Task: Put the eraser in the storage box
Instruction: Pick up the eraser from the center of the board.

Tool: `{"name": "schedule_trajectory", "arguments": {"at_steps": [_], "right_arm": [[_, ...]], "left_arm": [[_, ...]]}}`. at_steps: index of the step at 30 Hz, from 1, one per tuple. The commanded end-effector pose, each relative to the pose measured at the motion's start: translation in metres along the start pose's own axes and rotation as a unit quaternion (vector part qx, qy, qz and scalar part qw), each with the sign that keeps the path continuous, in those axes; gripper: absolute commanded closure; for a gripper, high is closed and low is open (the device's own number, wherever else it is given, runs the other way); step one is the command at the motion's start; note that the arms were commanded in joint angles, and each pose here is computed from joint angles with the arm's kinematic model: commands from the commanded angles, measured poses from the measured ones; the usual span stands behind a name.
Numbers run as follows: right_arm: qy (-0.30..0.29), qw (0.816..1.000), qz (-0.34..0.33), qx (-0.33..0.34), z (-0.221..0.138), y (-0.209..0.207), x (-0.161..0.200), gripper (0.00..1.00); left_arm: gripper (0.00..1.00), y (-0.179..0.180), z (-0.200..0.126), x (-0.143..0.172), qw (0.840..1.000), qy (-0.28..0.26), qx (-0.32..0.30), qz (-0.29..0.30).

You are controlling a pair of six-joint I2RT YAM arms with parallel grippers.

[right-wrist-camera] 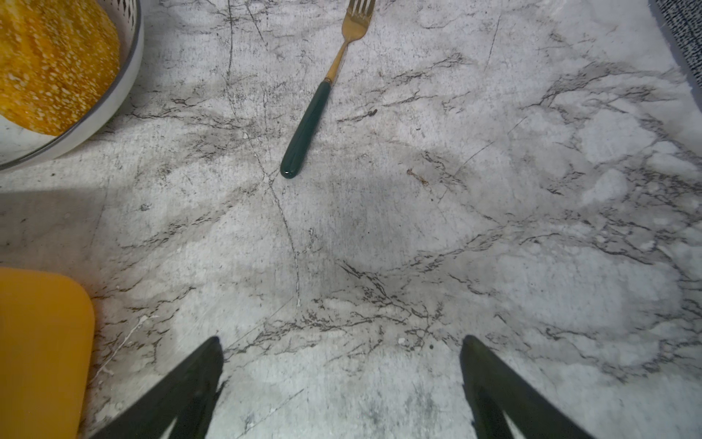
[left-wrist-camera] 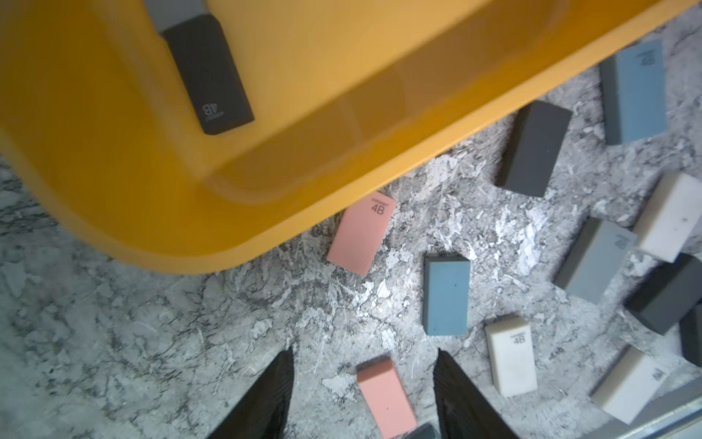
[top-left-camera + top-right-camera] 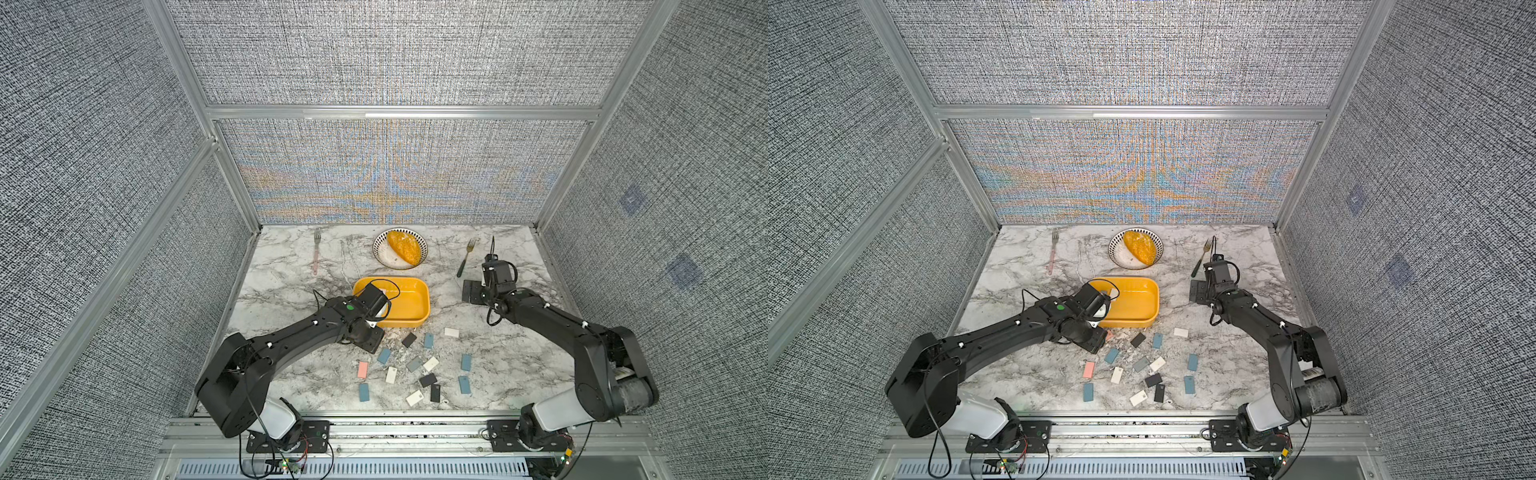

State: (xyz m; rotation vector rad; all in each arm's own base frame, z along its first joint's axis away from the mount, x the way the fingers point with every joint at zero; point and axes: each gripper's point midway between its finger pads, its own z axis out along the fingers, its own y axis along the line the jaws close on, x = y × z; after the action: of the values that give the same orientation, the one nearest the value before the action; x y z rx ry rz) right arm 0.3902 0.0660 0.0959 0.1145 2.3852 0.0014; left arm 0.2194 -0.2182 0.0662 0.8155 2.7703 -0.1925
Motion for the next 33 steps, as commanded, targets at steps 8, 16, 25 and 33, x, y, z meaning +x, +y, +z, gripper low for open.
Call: {"name": "schedule_trajectory", "arguments": {"at_steps": [8,16,25,33], "right_arm": [[-0.007,1.000,0.001,0.008,-0.006,-0.003,-0.003,0.02],[-0.006,1.000,0.000,0.010,-0.007,-0.003,-0.003,0.02],[-0.008,1.000,0.000,0.013,-0.008,-0.005,-0.003,0.02],[-0.008,1.000,-0.001,0.013,-0.007,-0.005,-0.003,0.02]], "left_arm": [[0.38,0.015,0.023,-0.014,0.998,-0.022,-0.053,0.012],[0.37,0.015,0.041,-0.019,0.998,-0.017,-0.059,0.020],[0.37,0.014,0.057,-0.022,0.998,-0.005,-0.061,0.028],[0.39,0.014,0.063,-0.022,0.998,0.006,-0.062,0.032]]}}
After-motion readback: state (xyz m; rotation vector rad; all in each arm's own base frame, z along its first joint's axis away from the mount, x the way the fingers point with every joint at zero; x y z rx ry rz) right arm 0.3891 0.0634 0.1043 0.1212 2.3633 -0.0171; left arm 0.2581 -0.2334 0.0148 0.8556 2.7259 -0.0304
